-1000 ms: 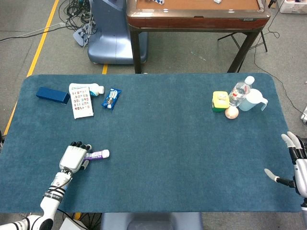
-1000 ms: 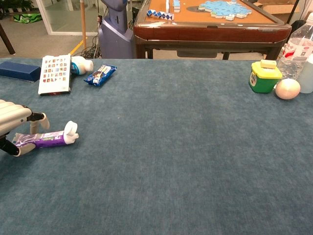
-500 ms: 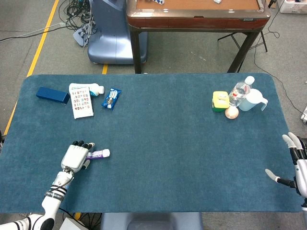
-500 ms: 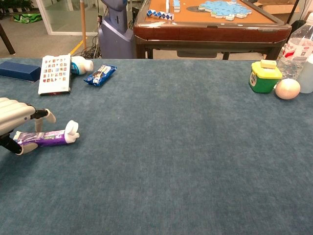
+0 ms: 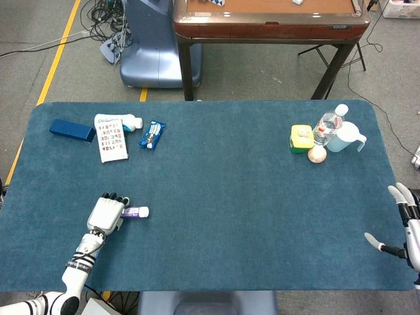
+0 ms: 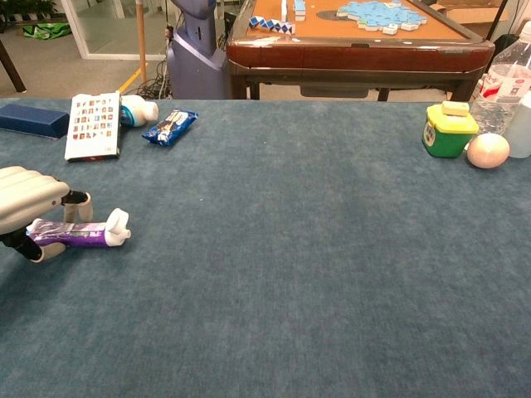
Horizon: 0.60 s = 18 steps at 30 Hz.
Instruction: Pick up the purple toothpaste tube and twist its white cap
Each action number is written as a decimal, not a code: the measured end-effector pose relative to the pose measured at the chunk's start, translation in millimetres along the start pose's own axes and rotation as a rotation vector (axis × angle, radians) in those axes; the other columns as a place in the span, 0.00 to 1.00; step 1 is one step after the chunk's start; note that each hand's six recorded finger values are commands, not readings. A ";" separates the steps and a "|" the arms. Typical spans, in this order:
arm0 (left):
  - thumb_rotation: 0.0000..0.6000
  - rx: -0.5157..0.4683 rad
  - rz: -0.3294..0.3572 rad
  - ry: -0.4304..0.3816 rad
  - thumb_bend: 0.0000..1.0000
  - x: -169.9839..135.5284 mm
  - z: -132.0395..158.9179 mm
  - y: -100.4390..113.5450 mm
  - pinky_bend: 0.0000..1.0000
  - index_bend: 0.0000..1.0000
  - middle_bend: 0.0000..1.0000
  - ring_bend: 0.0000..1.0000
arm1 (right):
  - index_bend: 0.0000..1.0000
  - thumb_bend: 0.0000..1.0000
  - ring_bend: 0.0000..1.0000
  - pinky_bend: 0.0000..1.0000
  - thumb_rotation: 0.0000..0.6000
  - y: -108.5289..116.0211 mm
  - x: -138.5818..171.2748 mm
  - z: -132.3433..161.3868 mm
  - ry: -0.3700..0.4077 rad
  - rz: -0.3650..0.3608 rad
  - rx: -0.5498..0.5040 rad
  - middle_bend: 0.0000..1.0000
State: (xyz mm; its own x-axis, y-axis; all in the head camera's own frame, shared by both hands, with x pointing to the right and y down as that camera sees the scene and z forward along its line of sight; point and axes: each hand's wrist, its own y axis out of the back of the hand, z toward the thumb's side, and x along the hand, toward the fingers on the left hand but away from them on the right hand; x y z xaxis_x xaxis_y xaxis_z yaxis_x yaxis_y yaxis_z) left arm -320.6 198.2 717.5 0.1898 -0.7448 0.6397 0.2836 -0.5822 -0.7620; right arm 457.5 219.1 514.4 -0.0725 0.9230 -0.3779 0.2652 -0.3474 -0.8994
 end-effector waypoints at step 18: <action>1.00 -0.042 0.022 -0.031 0.35 5.0 -2.7 0.5 0.36 0.52 0.59 0.41 | 0.00 0.00 0.00 0.00 0.89 0.6 -0.2 1.3 0.004 -0.004 -0.004 0.06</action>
State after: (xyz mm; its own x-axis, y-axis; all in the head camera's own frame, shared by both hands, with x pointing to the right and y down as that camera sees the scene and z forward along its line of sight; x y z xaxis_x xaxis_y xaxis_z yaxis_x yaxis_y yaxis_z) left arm -322.1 193.3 720.1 0.2244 -0.7476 0.6251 0.2397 -0.5794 -0.7790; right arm 456.4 218.5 513.7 -0.0698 0.9249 -0.3737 0.2687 -0.3434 -0.8999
